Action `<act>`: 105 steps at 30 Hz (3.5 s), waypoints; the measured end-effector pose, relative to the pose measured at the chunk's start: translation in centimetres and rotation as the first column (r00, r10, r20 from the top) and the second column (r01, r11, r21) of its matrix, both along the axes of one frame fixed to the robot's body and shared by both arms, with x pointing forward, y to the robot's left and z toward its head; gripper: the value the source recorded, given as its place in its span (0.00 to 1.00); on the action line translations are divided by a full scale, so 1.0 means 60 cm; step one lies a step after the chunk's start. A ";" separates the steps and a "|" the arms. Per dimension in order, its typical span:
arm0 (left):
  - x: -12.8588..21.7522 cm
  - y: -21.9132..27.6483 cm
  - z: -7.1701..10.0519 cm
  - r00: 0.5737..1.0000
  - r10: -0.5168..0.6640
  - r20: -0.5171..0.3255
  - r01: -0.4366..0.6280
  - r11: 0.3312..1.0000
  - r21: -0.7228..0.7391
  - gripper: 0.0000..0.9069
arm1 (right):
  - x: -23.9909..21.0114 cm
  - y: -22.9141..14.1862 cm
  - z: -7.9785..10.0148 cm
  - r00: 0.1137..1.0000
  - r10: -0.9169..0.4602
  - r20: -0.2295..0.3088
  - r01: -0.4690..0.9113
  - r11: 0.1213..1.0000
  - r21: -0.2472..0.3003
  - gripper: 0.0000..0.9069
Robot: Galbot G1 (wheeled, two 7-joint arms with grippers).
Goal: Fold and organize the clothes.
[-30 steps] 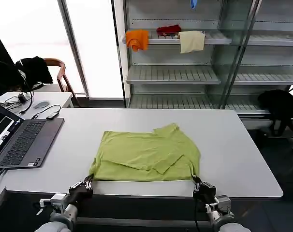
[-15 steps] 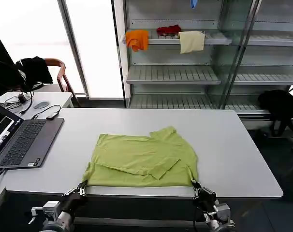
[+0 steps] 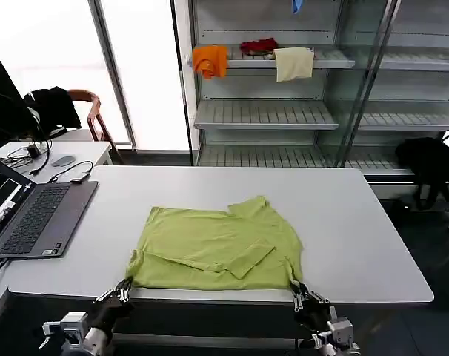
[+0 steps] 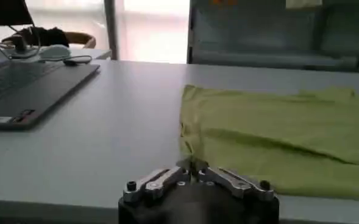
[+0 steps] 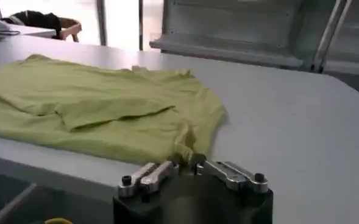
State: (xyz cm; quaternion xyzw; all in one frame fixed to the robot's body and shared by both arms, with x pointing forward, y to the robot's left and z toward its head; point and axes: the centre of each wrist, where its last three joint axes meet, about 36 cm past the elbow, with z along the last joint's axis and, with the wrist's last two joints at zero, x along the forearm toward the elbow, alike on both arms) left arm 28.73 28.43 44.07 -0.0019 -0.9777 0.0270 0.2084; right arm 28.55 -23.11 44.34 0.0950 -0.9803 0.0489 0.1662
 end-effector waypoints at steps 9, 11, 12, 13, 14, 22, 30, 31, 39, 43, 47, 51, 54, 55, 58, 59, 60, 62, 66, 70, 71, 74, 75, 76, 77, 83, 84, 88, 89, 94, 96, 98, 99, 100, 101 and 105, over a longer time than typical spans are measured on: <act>0.011 0.018 0.045 0.996 0.006 0.086 -0.006 1.000 0.003 1.00 | 0.036 -0.013 0.050 0.997 -0.026 0.078 0.024 0.999 0.023 1.00; 0.020 0.021 0.053 0.994 -0.005 0.108 0.005 1.000 0.001 1.00 | 0.053 -0.011 0.057 0.995 -0.024 0.092 0.022 0.999 0.028 1.00; 0.026 0.023 0.056 0.993 -0.011 0.116 0.011 1.000 0.002 1.00 | 0.063 -0.008 0.059 0.995 -0.023 0.095 0.020 0.999 0.035 1.00; 0.034 0.025 0.059 0.992 -0.020 0.124 0.020 1.000 0.002 1.00 | 0.077 -0.005 0.060 0.995 -0.021 0.100 0.017 0.999 0.043 1.00; 0.042 0.027 0.061 0.991 -0.028 0.130 0.028 1.000 0.000 1.00 | 0.089 -0.001 0.060 0.994 -0.019 0.104 0.014 0.999 0.050 1.00; 0.138 0.028 0.062 0.980 -0.113 0.161 0.114 0.993 -0.001 1.00 | 0.226 0.042 0.049 0.994 0.012 0.107 -0.024 0.994 0.107 1.00; 0.259 0.028 0.048 0.973 -0.178 0.144 0.177 0.984 0.021 1.00 | 0.357 0.079 0.033 0.998 0.021 0.062 -0.029 0.991 0.132 1.00; 0.275 0.027 0.045 0.973 -0.188 0.137 0.186 0.982 0.025 1.00 | 0.371 0.082 0.031 0.998 0.021 0.055 -0.028 0.991 0.133 1.00; 0.370 0.023 0.022 0.971 -0.229 0.076 0.225 0.973 0.049 1.00 | 0.467 0.110 0.017 1.000 0.018 -0.009 -0.017 0.991 0.131 1.00; 0.406 0.028 0.010 0.973 -0.227 0.042 0.224 0.973 0.063 1.00 | 0.499 0.119 0.012 0.999 0.012 -0.037 -0.007 0.991 0.133 1.00; 0.432 0.039 -0.001 0.976 -0.219 0.010 0.218 0.973 0.070 1.00 | 0.523 0.131 0.007 0.998 0.008 -0.062 0.000 0.991 0.134 1.00; 0.449 0.045 -0.010 0.976 -0.215 -0.015 0.216 0.974 0.075 1.00 | 0.540 0.130 0.000 0.997 -0.001 -0.083 0.011 0.993 0.118 1.00; 0.459 0.049 -0.018 0.977 -0.208 -0.034 0.210 0.975 0.078 1.00 | 0.548 0.129 -0.010 0.995 -0.006 -0.103 0.017 0.994 0.110 1.00; 0.461 0.050 -0.021 0.978 -0.206 -0.040 0.208 0.975 0.077 1.00 | 0.550 0.127 -0.012 0.994 -0.009 -0.109 0.020 0.994 0.107 1.00; 0.468 0.055 -0.028 0.979 -0.199 -0.053 0.202 0.977 0.074 0.92 | 0.557 0.127 -0.015 0.993 -0.011 -0.118 0.023 0.995 0.101 1.00; 0.471 0.057 -0.029 0.979 -0.196 -0.057 0.200 0.977 0.073 0.90 | 0.558 0.127 -0.016 0.993 -0.012 -0.121 0.024 0.995 0.099 1.00; 0.473 0.059 -0.029 0.979 -0.193 -0.059 0.197 0.978 0.072 0.84 | 0.560 0.127 -0.018 0.992 -0.011 -0.124 0.023 0.995 0.096 1.00; 0.476 0.063 -0.030 0.980 -0.190 -0.062 0.194 0.978 0.074 0.80 | 0.562 0.129 -0.021 0.991 -0.007 -0.131 0.019 0.996 0.090 1.00; 0.481 0.068 -0.033 0.980 -0.186 -0.071 0.191 0.979 0.069 0.66 | 0.566 0.130 -0.027 0.990 -0.004 -0.140 0.016 0.997 0.081 0.86; 0.484 0.069 -0.036 0.980 -0.185 -0.075 0.190 0.980 0.065 0.29 | 0.566 0.132 -0.029 0.990 0.001 -0.143 0.010 0.997 0.077 0.11; 0.485 0.068 -0.036 0.980 -0.186 -0.075 0.191 0.980 0.064 0.23 | 0.566 0.133 -0.029 0.990 0.003 -0.143 0.008 0.997 0.076 0.08; 0.486 0.065 -0.036 0.979 -0.189 -0.074 0.194 0.979 0.064 0.03 | 0.564 0.137 -0.030 0.990 0.011 -0.143 0.000 0.997 0.075 0.00; 0.486 0.064 -0.036 0.979 -0.191 -0.074 0.196 0.979 0.064 0.02 | 0.563 0.138 -0.030 0.990 0.013 -0.143 -0.002 0.997 0.075 0.00; 0.487 0.063 -0.036 0.979 -0.192 -0.074 0.197 0.978 0.064 0.01 | 0.562 0.139 -0.030 0.990 0.015 -0.142 -0.004 0.997 0.074 0.00; 0.487 0.062 -0.036 0.978 -0.193 -0.074 0.198 0.978 0.064 0.01 | 0.562 0.140 -0.030 0.990 0.018 -0.141 -0.007 0.997 0.075 0.00; 0.487 0.055 -0.036 0.976 -0.203 -0.074 0.208 0.976 0.061 0.01 | 0.554 0.149 -0.026 0.990 0.039 -0.133 -0.029 0.996 0.080 0.00; 0.487 0.054 -0.035 0.976 -0.205 -0.073 0.210 0.976 0.061 0.01 | 0.553 0.151 -0.025 0.990 0.043 -0.131 -0.032 0.996 0.081 0.00; 0.487 0.049 -0.030 0.975 -0.210 -0.066 0.214 0.975 0.064 0.01 | 0.546 0.157 -0.020 0.991 0.057 -0.123 -0.046 0.995 0.090 0.00; 0.486 0.049 -0.029 0.975 -0.211 -0.063 0.215 0.974 0.065 0.01 | 0.544 0.158 -0.019 0.991 0.060 -0.121 -0.049 0.994 0.093 0.00; 0.483 0.047 -0.022 0.976 -0.210 -0.050 0.213 0.975 0.064 0.01 | 0.533 0.164 -0.007 0.993 0.070 -0.097 -0.059 0.992 0.110 0.00; 0.480 0.049 -0.018 0.978 -0.206 -0.041 0.208 0.976 0.062 0.01 | 0.528 0.167 -0.002 0.994 0.073 -0.086 -0.063 0.991 0.120 0.00; 0.476 0.053 -0.012 0.979 -0.203 -0.031 0.205 0.977 0.060 0.01 | 0.522 0.170 0.003 0.994 0.078 -0.076 -0.068 0.989 0.133 0.00; 0.474 0.055 -0.009 0.979 -0.203 -0.025 0.204 0.977 0.059 0.01 | 0.518 0.170 0.006 0.994 0.080 -0.070 -0.070 0.988 0.136 0.00; 0.471 0.057 -0.006 0.979 -0.202 -0.019 0.203 0.977 0.057 0.01 | 0.515 0.168 0.008 0.995 0.080 -0.064 -0.071 0.988 0.136 0.00; 0.469 0.059 -0.003 0.979 -0.202 -0.013 0.203 0.978 0.056 0.01 | 0.511 0.163 0.011 0.995 0.078 -0.057 -0.070 0.988 0.135 0.00; 0.455 0.068 0.006 0.979 -0.203 0.006 0.203 0.978 0.048 0.01 | 0.491 0.146 0.017 0.997 0.076 -0.034 -0.071 0.988 0.134 0.00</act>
